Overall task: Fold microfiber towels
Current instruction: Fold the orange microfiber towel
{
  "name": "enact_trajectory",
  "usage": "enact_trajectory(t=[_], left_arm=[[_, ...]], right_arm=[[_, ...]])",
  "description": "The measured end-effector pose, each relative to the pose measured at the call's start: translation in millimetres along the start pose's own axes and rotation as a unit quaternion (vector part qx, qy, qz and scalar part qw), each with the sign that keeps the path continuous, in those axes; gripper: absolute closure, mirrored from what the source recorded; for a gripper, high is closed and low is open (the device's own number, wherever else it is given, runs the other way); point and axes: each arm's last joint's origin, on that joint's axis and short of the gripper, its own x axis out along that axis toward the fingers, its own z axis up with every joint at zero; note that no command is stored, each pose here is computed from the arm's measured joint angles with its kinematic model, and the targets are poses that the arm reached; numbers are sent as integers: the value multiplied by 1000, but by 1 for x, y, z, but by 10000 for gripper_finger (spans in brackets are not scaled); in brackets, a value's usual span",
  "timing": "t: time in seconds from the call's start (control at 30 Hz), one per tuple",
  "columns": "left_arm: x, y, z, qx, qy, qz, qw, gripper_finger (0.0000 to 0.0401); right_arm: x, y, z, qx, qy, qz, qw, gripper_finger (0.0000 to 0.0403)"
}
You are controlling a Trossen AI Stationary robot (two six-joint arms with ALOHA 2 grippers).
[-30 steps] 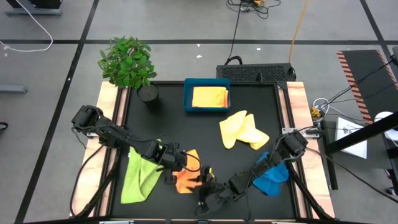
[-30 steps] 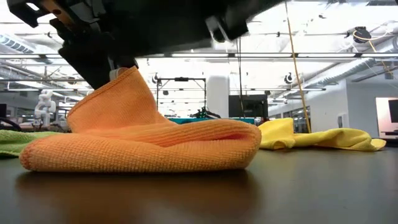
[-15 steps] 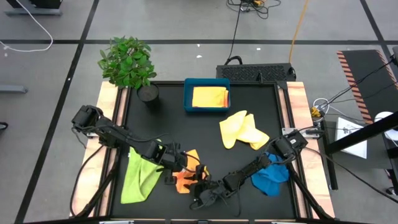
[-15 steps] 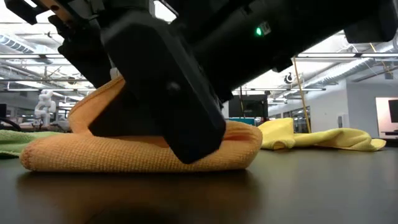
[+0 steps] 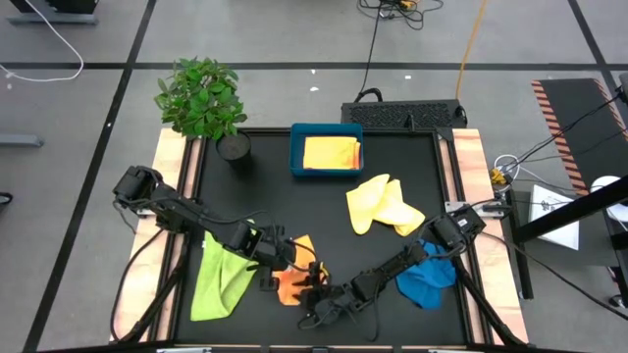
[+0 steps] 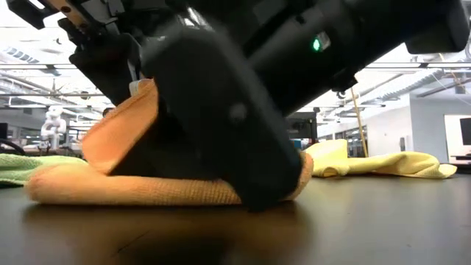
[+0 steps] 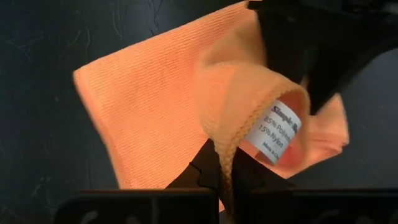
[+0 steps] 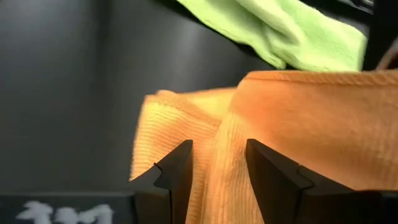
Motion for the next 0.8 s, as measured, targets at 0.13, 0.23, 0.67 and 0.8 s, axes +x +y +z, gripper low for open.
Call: enact_trajectory(t=[0.13, 0.23, 0.67, 0.8], left_arm=[[0, 0, 0, -2, 0, 0, 1000, 396], [0, -1, 0, -1, 1, 0, 1000, 396], [0, -7, -3, 8, 3, -5, 1000, 396], [0, -7, -3, 7, 3, -5, 1000, 396]], right_arm=[[2, -6, -4, 8, 15, -37, 999, 265], [3, -6, -2, 11, 10, -37, 999, 286], [-2, 1, 3, -3, -16, -27, 1000, 387], [-2, 1, 3, -21, -16, -24, 999, 357]])
